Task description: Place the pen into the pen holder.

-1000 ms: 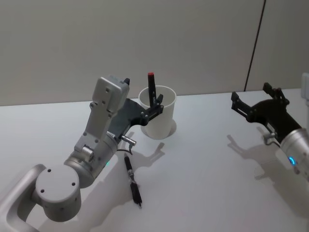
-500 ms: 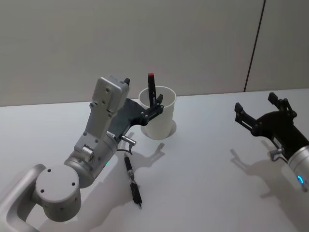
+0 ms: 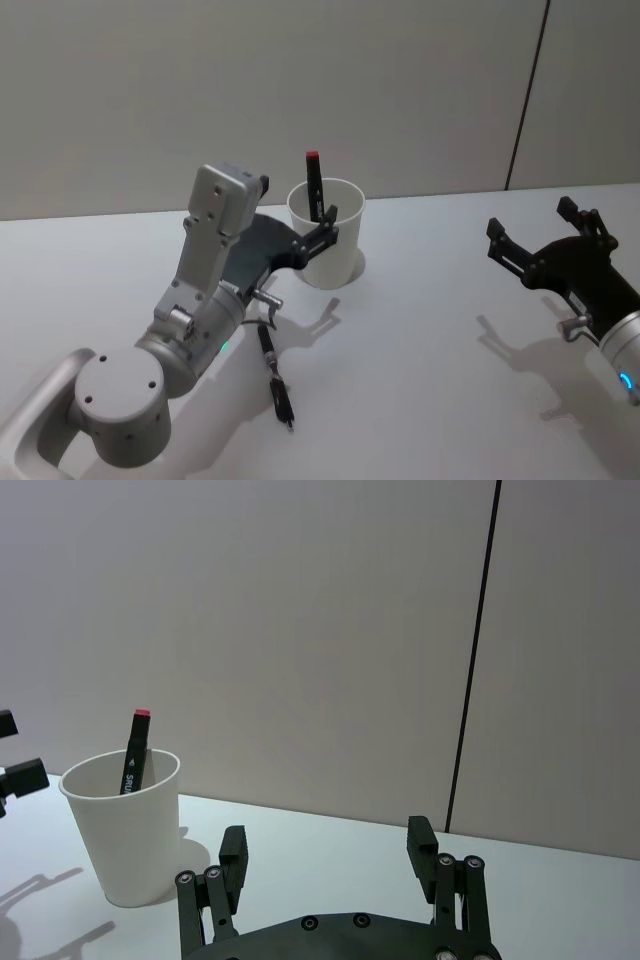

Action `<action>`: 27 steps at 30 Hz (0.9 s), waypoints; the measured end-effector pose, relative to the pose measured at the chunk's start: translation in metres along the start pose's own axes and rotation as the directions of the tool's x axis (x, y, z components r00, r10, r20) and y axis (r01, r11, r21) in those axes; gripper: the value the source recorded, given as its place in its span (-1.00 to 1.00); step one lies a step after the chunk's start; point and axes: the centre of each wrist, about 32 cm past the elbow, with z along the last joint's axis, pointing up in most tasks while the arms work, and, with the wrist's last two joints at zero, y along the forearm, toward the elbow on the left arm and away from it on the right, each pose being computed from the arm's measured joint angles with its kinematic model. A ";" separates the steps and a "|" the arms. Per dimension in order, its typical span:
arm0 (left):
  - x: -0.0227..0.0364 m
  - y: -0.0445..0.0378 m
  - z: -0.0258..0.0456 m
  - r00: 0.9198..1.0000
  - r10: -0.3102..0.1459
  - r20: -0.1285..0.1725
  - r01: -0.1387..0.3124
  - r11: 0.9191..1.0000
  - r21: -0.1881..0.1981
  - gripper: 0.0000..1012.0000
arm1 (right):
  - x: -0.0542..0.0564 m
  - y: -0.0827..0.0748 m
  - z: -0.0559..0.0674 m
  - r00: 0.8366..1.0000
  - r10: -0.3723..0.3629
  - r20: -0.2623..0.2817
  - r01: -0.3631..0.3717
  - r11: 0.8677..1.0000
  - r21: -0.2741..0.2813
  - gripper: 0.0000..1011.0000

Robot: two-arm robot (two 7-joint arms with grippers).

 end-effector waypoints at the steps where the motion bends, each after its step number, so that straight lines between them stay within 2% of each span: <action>1: -0.0003 0.0005 -0.0006 1.000 0.000 -0.004 0.000 1.000 0.004 0.98 | 0.000 0.000 0.000 1.000 0.000 0.000 0.000 1.000 0.000 0.98; 4: -0.0012 0.0021 -0.0019 1.000 0.000 -0.024 0.001 1.000 0.021 0.98 | 0.000 0.000 0.000 1.000 0.000 0.000 0.000 1.000 0.000 0.98; 7: -0.0030 0.0060 -0.0035 0.998 0.001 -0.055 0.002 0.999 0.054 0.98 | 0.000 0.000 0.000 1.000 0.000 0.000 0.000 1.000 0.000 0.98; 8: -0.0030 0.0060 -0.0035 0.998 0.001 -0.055 0.002 0.999 0.054 0.98 | 0.000 0.000 0.000 1.000 0.000 0.000 0.000 1.000 0.000 0.98; 9: -0.0041 0.0087 -0.0039 0.998 0.002 -0.068 0.003 0.997 0.071 0.98 | 0.000 0.000 0.000 1.000 -0.001 0.000 0.001 1.000 0.000 0.98; 13: -0.0073 0.0169 -0.0031 0.996 0.007 -0.092 0.003 0.995 0.104 0.98 | 0.000 0.000 0.000 1.000 -0.001 0.000 0.001 1.000 0.000 0.98; 18: -0.0123 0.0282 -0.0001 0.994 0.022 -0.109 -0.006 0.989 0.144 0.98 | 0.000 0.000 0.000 1.000 0.000 0.000 0.000 1.000 0.000 0.98; 21: -0.0176 0.0384 0.0040 0.992 0.038 -0.118 -0.017 0.984 0.178 0.98 | 0.000 0.000 0.000 1.000 0.000 0.000 0.000 1.000 0.000 0.98; 27: -0.0252 0.0511 0.0112 0.990 0.056 -0.129 -0.026 0.975 0.223 0.98 | 0.000 0.000 0.000 1.000 0.000 0.001 0.000 1.000 0.000 0.98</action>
